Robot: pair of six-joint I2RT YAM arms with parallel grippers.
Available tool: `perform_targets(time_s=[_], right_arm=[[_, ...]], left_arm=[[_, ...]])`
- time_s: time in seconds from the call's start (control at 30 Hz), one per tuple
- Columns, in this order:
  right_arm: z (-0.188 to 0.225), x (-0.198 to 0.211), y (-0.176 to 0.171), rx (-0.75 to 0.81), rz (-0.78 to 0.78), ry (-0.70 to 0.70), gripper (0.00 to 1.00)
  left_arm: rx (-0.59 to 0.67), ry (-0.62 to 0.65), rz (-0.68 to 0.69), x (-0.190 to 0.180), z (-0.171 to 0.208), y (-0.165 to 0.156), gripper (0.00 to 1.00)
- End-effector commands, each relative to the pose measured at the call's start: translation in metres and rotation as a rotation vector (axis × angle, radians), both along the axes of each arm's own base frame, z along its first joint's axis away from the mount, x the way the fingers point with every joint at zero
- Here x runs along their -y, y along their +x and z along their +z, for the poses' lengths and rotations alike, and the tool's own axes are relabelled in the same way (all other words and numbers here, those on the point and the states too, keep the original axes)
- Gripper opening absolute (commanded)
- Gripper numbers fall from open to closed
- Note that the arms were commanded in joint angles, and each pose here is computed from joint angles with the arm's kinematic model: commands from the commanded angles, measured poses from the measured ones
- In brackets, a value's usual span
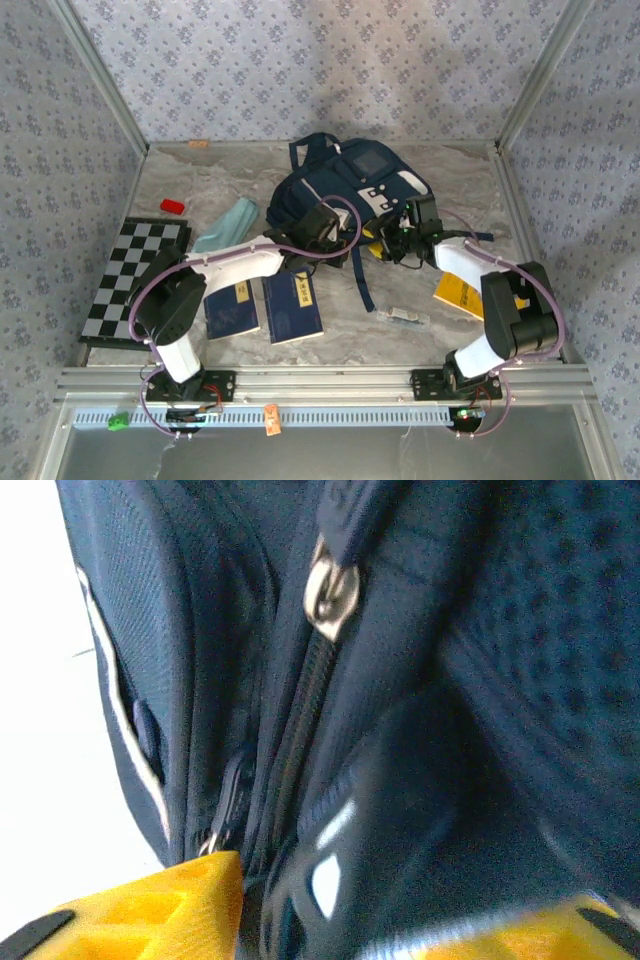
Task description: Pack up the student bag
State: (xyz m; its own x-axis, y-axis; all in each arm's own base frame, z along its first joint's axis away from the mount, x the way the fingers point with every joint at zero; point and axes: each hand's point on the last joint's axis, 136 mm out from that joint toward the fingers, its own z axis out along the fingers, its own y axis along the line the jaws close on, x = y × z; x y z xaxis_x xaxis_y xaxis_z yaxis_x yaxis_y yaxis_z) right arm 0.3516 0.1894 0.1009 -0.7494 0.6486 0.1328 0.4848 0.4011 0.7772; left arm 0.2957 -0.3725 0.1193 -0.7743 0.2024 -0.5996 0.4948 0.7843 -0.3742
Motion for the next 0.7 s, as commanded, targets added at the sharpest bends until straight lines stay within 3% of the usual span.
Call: perform_targets(time_s=[0.0,0.13,0.17,0.43,0.67], right_arm=[[0.012,0.001,0.024,0.069,-0.034,-0.009,0.23],[0.011,0.013,0.029,0.08,-0.008,-0.069,0.02],[0.011,0.017,0.03,0.079,-0.005,-0.075,0.0],[0.025,0.053,0.036,0.106,-0.021,-0.067,0.0],[0.031,0.08,0.034,0.103,-0.03,-0.094,0.0]], left_arm=[[0.028,-0.039,-0.045,0.018,0.022,-0.001,0.0],[0.01,0.02,-0.056,0.006,0.015,-0.008,0.0],[0.012,0.042,-0.07,0.002,0.013,-0.012,0.0],[-0.048,0.161,-0.111,-0.051,-0.011,-0.028,0.0],[-0.073,0.22,-0.043,-0.096,-0.024,-0.009,0.0]])
